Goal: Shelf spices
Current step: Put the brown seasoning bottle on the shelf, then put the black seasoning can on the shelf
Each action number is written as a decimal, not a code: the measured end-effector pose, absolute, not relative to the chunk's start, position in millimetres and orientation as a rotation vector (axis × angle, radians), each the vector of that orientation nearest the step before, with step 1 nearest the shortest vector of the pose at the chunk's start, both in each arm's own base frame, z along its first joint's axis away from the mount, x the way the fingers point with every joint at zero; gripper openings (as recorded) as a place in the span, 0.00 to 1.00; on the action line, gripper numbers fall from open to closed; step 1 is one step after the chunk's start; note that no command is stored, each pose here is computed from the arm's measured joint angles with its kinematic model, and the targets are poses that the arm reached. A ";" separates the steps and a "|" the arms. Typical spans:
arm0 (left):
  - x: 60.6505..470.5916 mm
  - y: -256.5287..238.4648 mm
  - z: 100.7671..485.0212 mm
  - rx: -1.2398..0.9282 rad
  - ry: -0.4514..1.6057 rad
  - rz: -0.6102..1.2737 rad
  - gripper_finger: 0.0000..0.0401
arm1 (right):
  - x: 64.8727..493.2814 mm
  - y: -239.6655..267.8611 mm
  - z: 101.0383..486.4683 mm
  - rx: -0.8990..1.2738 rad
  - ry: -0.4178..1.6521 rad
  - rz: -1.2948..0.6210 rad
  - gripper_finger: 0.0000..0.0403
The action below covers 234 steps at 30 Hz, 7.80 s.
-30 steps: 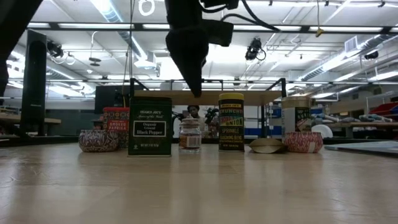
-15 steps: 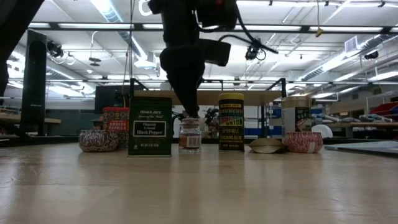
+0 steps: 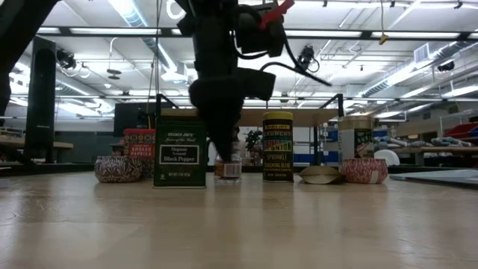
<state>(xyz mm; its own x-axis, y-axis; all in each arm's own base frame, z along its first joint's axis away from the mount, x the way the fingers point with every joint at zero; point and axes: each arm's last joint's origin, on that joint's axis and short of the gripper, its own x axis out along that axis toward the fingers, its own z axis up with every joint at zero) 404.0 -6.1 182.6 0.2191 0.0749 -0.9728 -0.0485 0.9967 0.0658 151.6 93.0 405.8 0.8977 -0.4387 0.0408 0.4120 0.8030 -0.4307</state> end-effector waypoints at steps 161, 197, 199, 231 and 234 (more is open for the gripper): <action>296.8 295.4 323.0 -1.009 1.024 1.137 0.68 | 152.1 94.6 405.2 -0.512 0.053 -0.373 0.01; 298.3 281.7 332.2 -0.998 1.050 1.175 0.44 | 152.2 94.7 405.1 -0.513 0.054 -0.373 0.01; 298.5 281.9 334.7 -0.997 1.035 1.175 0.44 | 152.2 94.7 405.2 -0.512 0.053 -0.371 0.00; 296.2 280.9 334.8 -0.978 1.066 1.184 0.57 | 152.3 95.1 405.2 -0.512 0.049 -0.358 0.01; 296.2 280.9 334.8 -0.978 1.065 1.184 0.58 | 152.3 95.1 405.2 -0.512 0.049 -0.358 0.01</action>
